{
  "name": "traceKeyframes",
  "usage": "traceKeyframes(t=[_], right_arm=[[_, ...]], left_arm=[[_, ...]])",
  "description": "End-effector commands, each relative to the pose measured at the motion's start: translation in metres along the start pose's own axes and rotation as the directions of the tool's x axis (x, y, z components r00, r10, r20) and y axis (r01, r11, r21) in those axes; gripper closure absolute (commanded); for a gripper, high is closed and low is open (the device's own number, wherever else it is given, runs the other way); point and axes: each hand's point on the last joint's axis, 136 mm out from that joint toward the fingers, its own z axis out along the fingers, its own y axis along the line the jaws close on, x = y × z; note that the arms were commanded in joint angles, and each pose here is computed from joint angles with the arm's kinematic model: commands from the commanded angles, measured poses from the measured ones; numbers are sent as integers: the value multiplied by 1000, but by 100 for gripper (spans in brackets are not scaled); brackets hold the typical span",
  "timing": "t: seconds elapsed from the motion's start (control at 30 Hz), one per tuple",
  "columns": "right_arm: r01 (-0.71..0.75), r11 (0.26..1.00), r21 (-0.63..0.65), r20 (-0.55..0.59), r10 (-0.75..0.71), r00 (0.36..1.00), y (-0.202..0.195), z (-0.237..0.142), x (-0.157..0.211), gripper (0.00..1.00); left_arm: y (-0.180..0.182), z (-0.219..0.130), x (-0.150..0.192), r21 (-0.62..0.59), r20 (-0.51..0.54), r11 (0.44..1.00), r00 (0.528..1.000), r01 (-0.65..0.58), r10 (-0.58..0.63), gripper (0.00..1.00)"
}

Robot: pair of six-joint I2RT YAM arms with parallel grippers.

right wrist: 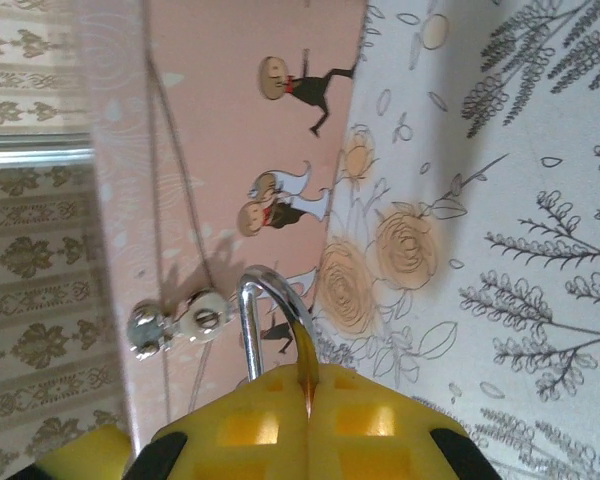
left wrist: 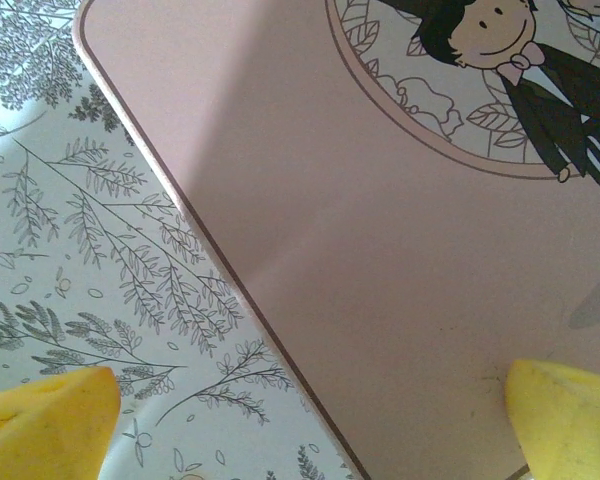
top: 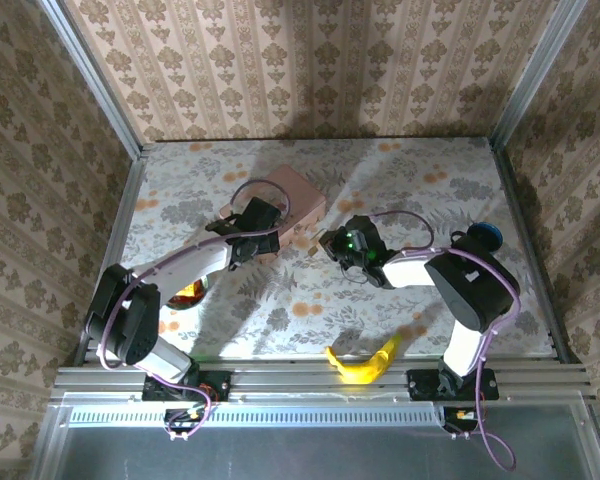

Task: Unlock a padlock with a key

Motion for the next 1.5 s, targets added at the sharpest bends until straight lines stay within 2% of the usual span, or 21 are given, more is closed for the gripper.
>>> traceKeyframes(t=[0.0, 0.23, 0.4, 0.63, 0.73, 0.9, 1.3, 1.37, 1.47], right_arm=[[76, 997, -5, 42, -75, 996, 15, -19, -5, 100], [265, 956, 128, 2, -267, 964, 14, -60, -4, 100], [410, 877, 250, -110, -395, 912, -1, -88, -1, 100], [537, 755, 375, -254, -474, 843, -25, -116, -7, 100], [584, 675, 451, -317, -491, 812, -39, -118, -13, 100], [634, 496, 593, -393, -508, 766, -57, -132, -34, 100], [663, 147, 734, -534, -480, 697, -91, -121, -71, 100], [665, 108, 739, -550, -475, 687, -91, -119, -75, 100], [677, 93, 730, -570, -464, 678, -93, -108, -74, 99]], left_arm=[[26, 7, 20, -57, -59, 998, 998, 25, -28, 0], [36, -6, 2, 28, -10, 991, 991, 131, -131, 0], [43, -26, -17, 110, 40, 974, 979, 196, -202, 0], [56, -40, -33, 204, 71, 931, 944, 302, -322, 0], [59, -38, -32, 225, 55, 916, 934, 332, -352, 0], [60, -36, -30, 247, 41, 900, 924, 359, -380, 0], [57, -28, -26, 267, 8, 891, 924, 368, -383, 0], [57, -26, -25, 265, 5, 890, 923, 371, -386, 0], [56, -23, -24, 261, -2, 889, 922, 375, -388, 0]])
